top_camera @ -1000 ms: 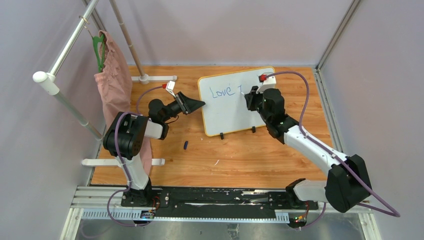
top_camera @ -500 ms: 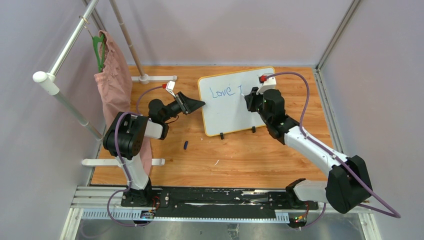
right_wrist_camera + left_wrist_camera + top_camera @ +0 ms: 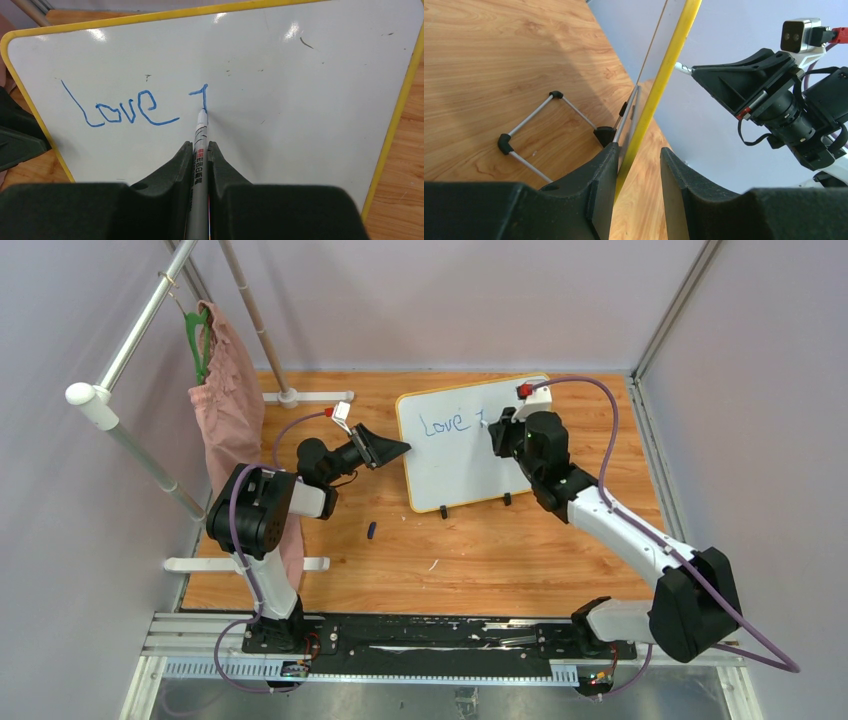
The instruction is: Write a sentence on the whiteboard
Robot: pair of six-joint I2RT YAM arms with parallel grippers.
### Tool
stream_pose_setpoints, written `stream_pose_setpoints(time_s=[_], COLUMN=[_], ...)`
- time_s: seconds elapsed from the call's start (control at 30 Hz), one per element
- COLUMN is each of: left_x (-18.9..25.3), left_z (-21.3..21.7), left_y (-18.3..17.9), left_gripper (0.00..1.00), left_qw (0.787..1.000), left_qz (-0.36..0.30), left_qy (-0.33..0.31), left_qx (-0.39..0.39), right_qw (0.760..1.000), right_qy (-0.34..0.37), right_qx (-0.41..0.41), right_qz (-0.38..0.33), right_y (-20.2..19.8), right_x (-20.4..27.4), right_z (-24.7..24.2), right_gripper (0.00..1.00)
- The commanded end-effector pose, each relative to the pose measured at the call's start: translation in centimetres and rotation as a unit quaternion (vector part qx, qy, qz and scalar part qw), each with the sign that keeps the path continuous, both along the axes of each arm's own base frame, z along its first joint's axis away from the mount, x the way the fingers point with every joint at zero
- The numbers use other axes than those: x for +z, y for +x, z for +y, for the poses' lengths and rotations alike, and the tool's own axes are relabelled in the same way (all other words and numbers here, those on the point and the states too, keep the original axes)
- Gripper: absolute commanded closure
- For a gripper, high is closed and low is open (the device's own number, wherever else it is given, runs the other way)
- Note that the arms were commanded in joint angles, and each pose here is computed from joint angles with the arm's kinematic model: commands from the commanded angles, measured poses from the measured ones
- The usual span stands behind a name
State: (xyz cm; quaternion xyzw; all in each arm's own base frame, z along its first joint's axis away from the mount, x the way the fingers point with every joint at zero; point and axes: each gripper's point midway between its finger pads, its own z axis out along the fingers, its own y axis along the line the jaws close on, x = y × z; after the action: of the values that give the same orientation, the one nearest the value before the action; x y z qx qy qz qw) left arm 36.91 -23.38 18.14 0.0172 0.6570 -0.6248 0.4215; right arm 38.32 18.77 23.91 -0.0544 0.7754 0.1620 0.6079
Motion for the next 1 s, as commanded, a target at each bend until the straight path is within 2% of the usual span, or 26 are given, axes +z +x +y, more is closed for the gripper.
stream_pose_setpoints(time_s=[0.0, 0.43, 0.97], left_x=[1.0, 1.1, 1.2], left_z=[-0.3, -0.3, -0.4], left_y=[-0.3, -0.3, -0.4], left_gripper=[0.59, 0.59, 0.59], left_qw=[1.000, 0.999, 0.999], left_qz=[-0.029, -0.030, -0.032], left_qy=[-0.005, -0.005, -0.006], left_qx=[-0.010, -0.010, -0.010], right_qw=[1.000, 0.999, 0.999], right_qy=[-0.003, -0.007, -0.009], right_qx=[-0.021, -0.035, -0.034], right_qz=[-0.019, -0.016, 0.008], right_y=[1.0, 1.0, -0.5], right_x=[1.8, 1.6, -0.8], right_z=[-1.0, -2.0, -2.6], right_gripper=[1.00, 1.00, 1.00])
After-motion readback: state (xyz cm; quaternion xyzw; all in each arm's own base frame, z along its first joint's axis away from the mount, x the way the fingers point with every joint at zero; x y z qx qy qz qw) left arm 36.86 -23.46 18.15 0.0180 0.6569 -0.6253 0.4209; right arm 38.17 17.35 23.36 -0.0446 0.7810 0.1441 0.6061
